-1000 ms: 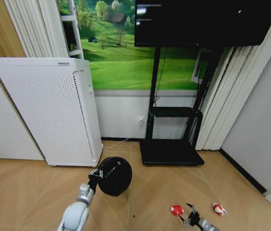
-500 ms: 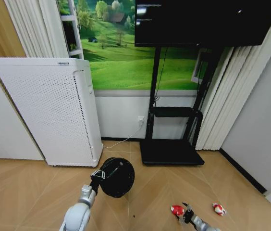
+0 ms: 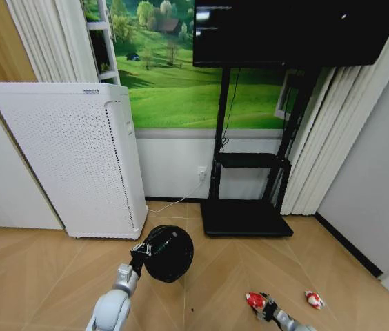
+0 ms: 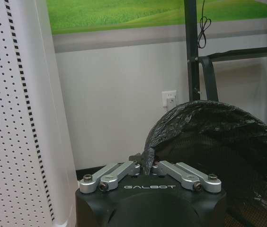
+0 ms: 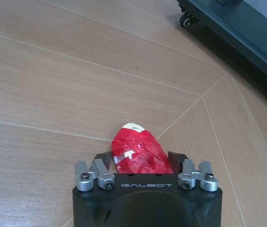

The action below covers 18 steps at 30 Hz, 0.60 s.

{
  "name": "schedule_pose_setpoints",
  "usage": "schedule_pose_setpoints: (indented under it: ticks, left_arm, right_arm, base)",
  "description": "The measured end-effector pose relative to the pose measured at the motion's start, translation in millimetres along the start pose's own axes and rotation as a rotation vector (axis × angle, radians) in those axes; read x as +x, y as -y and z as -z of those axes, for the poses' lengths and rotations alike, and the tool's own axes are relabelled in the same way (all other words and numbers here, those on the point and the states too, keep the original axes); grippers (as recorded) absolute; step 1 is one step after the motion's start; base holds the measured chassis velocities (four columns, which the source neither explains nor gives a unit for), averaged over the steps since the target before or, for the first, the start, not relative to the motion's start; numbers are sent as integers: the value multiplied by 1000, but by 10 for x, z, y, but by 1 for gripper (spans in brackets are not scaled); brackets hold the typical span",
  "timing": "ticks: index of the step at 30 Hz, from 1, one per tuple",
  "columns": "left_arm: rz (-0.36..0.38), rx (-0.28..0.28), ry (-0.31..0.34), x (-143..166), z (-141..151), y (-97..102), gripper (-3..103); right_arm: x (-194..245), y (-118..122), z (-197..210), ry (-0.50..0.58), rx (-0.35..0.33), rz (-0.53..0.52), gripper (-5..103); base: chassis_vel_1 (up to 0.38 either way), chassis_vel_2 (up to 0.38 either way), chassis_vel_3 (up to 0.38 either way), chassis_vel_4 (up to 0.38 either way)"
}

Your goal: Pick up the trash bin and place the garbage on the floor into it.

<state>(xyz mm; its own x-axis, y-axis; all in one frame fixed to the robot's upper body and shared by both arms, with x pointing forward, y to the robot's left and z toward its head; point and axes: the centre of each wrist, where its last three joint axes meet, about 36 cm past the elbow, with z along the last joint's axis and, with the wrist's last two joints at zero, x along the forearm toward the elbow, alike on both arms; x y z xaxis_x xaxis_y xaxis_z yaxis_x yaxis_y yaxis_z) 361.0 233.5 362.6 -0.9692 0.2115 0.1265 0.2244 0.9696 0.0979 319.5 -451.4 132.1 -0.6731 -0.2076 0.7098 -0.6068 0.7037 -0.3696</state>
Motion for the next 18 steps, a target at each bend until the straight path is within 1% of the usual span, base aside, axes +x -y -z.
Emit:
schedule_pose_setpoints:
  ticks: [2,3,4,7,8,11,12,15,18]
  left_arm:
    - [0,0,-1,0,-2,-2,4]
    - [1,0,-1,-2,-3,-6,4]
    - [1,0,-1,-2,-3,-6,4]
    - [2,0,-1,-4,-4,-11,4]
    - [2,0,-1,-4,-4,-11,4]
    - [2,1,0,-4,-5,-8,4]
    - [2,1,0,-4,-5,-8,4]
    - [1,4,1,-6,-6,7,4]
    - [1,6,1,-4,-9,14,4]
  right_arm:
    - [-1,-1,1,0,0,1,68]
    - [-3,-5,0,1,0,2,62]
    - [-3,-5,0,1,0,2,62]
    - [-6,-10,3,4,0,3,46]
    - [-6,-10,3,4,0,3,46]
    - [0,-13,2,6,-1,1,33]
    - [0,-13,2,6,-1,1,33]
    - [27,-27,-8,8,-1,2,24]
    - [56,-39,-9,13,0,4,21]
  base:
    - [0,0,0,0]
    - [0,0,0,0]
    - [0,0,0,0]
    - [0,0,0,0]
    - [0,0,0,0]
    - [0,0,0,0]
    - [0,0,0,0]
    - [0,0,0,0]
    - [0,0,0,0]
